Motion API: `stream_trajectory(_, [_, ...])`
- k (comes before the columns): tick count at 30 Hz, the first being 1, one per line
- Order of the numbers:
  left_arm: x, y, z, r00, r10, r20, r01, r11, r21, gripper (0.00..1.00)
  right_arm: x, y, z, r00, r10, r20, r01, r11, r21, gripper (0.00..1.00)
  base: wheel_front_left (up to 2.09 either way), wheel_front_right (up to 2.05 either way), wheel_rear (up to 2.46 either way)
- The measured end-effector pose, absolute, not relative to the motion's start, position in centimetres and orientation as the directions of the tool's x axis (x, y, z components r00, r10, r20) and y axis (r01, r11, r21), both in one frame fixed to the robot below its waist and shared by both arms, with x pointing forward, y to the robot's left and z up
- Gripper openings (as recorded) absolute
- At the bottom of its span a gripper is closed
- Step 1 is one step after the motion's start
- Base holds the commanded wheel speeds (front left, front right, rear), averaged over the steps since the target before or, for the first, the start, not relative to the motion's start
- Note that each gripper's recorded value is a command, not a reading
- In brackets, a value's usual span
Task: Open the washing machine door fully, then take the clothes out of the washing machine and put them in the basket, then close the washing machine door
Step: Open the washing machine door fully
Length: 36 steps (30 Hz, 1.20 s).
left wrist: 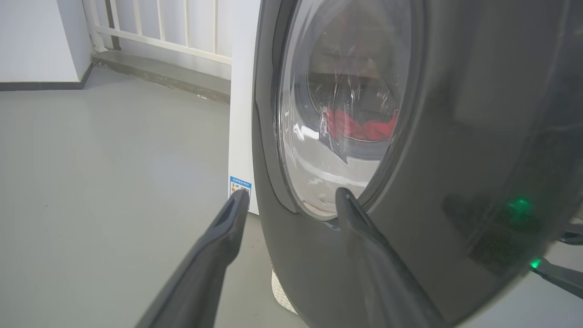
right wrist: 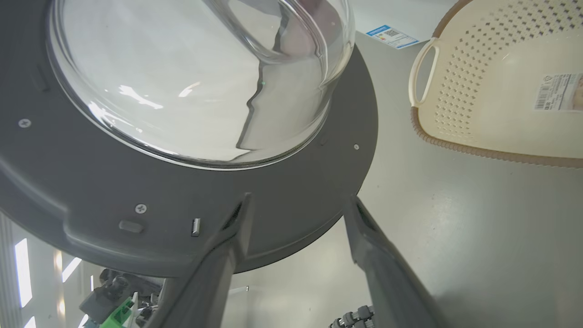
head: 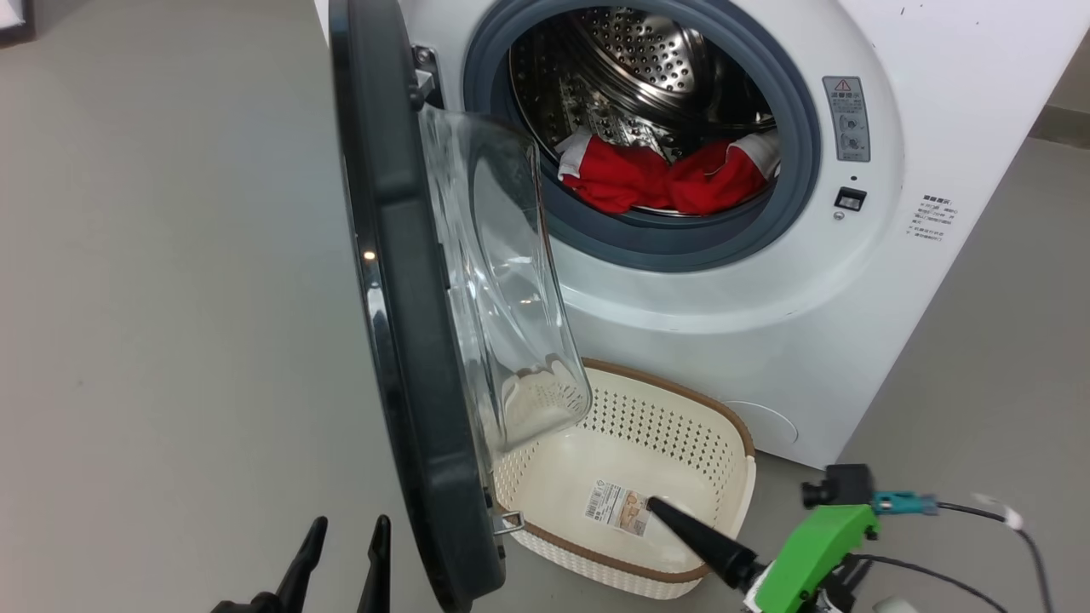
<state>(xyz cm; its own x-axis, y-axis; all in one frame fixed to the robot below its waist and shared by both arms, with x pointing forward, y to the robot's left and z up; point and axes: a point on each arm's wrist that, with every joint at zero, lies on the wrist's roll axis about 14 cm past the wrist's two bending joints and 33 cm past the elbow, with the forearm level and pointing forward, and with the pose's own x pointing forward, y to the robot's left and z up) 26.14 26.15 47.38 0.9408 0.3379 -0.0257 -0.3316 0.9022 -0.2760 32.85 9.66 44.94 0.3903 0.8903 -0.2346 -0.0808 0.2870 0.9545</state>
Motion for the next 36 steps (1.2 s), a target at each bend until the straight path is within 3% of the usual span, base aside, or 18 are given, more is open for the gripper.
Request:
stream_trajectory(3, [26.3,26.1,47.3,0.942,0.334,-0.029,-0.329,0.903,-0.275,1.0,34.2,8.2,44.1,0.474,0.84,-0.263,-0.134,0.364,0.922,1.0,0.0,0.0,0.0])
stream_trajectory(9, [26.4,26.0,47.2,0.943,0.331,-0.033,-0.327,0.904,-0.274,1.0,34.9,6.4,42.7,0.559,0.777,-0.289,-0.207,0.468,0.859,1.0,0.0,0.0,0.0])
stream_trajectory(21, [26.7,25.9,47.0,0.944,0.327,-0.042,-0.326,0.906,-0.272,1.0,34.7,4.2,40.4,0.628,0.716,-0.304,-0.304,0.586,0.751,1.0,0.0,0.0,0.0])
stream_trajectory(27, [26.8,25.9,46.9,0.944,0.327,-0.046,-0.327,0.905,-0.271,1.0,35.5,3.4,40.1,0.632,0.715,-0.3,-0.415,0.639,0.648,1.0,0.0,0.0,0.0])
stream_trajectory(36, [27.0,26.0,47.0,0.943,0.331,-0.045,-0.33,0.905,-0.269,1.0,39.6,1.7,44.0,0.734,0.662,-0.154,-0.554,0.714,0.429,1.0,0.0,0.0,0.0])
